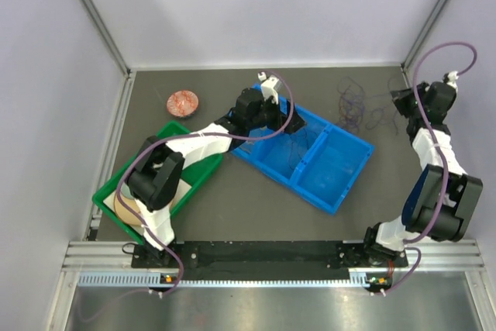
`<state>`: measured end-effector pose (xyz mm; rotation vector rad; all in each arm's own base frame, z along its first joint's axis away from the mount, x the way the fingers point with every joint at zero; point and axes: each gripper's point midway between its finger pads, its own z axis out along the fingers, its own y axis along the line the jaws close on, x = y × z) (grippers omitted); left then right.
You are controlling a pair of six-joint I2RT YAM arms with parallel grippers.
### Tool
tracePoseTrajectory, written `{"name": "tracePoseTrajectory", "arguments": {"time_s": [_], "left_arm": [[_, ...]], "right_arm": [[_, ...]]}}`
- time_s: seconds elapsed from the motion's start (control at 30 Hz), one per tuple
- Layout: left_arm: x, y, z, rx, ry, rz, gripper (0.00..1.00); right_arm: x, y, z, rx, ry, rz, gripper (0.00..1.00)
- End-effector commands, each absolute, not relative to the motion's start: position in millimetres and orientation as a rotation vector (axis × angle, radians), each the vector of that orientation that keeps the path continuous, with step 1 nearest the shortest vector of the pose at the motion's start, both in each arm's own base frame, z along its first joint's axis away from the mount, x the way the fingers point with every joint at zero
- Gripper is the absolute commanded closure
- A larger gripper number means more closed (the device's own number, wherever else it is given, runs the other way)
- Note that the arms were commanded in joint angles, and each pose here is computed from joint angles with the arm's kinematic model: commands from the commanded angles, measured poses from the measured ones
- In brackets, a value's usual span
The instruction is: Untangle the cables
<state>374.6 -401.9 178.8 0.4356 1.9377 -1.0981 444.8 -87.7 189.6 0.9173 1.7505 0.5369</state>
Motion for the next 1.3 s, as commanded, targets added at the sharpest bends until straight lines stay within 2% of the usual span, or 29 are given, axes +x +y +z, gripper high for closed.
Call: {"name": "tracePoseTrajectory", "arguments": {"time_s": [0.0, 0.3, 0.5, 0.8, 0.83, 1.0, 1.03, 1.1, 1.27], "left_arm": [[380, -397, 268, 0.509, 1.752, -1.031, 0.01], [404, -393, 319, 0.663, 1.629, -0.825, 0.01], [398, -415, 331, 0.722, 1.538, -0.941, 0.01], [416, -445, 335, 0.738, 1.483, -1.034, 0.02], [421, -453, 319, 0.752, 1.507, -1.058, 0.02], [428, -481, 329, 0.713, 1.475, -1.213, 0.04], [431, -488, 317, 0.709, 1.496, -1.241, 0.04], [427, -499, 328, 0.705, 1.472, -1.301, 0.05], [414, -530, 311, 0.699, 1.494, -1.425, 0.08]], "right_arm": [[449, -74, 279, 0.729, 1.642, 0.550, 1.00], [438, -45, 375, 0.527, 1.561, 0.601, 1.00], [423, -27, 425, 0.430, 1.531, 0.645, 1.00], [401, -25, 503, 0.370, 1.392, 0.615, 1.00], [403, -25, 504, 0.372, 1.392, 0.620, 1.00], [405, -26, 513, 0.379, 1.374, 0.630, 1.00], [406, -26, 513, 0.380, 1.374, 0.631, 1.00], [405, -27, 514, 0.386, 1.370, 0.630, 1.00], [409, -30, 515, 0.404, 1.364, 0.623, 1.00]]}}
